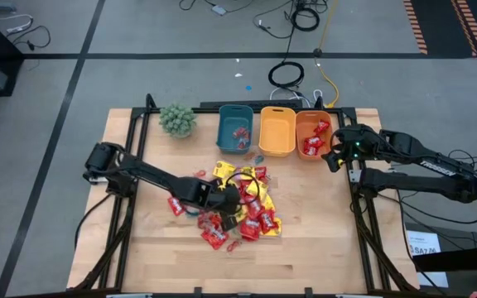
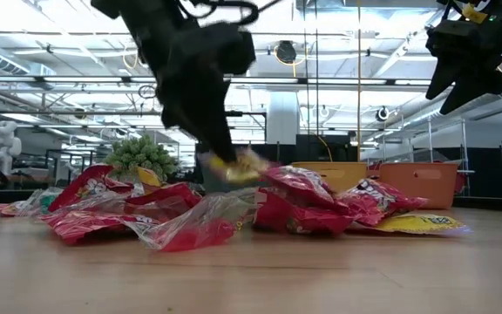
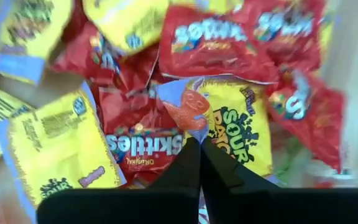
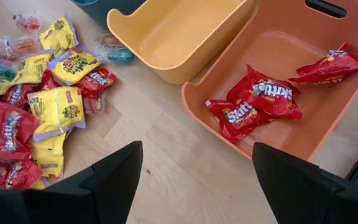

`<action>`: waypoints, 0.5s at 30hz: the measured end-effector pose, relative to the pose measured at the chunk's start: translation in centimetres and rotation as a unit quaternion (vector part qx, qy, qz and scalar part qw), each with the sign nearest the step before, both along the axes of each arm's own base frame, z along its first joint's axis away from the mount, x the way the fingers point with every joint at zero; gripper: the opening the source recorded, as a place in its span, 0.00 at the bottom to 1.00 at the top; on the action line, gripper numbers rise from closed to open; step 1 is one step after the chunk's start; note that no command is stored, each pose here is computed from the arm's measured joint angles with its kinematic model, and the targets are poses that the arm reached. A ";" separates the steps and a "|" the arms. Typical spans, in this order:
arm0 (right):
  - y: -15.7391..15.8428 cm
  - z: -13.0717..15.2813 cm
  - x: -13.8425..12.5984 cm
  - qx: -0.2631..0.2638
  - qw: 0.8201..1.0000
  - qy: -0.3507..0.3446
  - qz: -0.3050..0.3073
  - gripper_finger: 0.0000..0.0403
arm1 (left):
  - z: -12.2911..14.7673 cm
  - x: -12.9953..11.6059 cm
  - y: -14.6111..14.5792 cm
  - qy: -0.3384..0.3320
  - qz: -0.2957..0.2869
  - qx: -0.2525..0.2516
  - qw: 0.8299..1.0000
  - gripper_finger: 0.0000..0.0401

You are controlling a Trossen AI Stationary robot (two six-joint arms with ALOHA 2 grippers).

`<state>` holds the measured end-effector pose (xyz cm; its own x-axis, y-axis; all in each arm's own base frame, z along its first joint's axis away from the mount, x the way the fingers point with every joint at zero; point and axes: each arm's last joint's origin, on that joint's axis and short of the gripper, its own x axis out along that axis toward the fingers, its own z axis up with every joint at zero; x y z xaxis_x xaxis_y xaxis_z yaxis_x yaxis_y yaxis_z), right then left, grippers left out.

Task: Sort candy
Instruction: Put the yellow candy into the yellow bin

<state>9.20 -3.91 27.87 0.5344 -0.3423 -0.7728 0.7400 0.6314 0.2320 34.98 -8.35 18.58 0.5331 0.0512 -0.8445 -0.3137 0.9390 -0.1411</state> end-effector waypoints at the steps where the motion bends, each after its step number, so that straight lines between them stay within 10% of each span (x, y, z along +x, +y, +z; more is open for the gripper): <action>1: 0.0 0.0 0.0 0.000 1.000 0.000 0.000 0.74 | 0.6 -0.1 0.1 -0.009 0.001 0.000 1.000 0.01; 15: -0.1 0.2 0.2 0.003 1.000 -0.018 -0.010 0.74 | 8.5 -1.2 5.8 -0.173 0.075 0.018 0.982 0.01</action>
<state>9.39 -3.99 28.04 0.5543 -0.3496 -0.7554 0.7442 0.6145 0.2617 33.74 -2.54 27.12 0.7727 0.1765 -0.6098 -0.3869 0.8925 -0.2320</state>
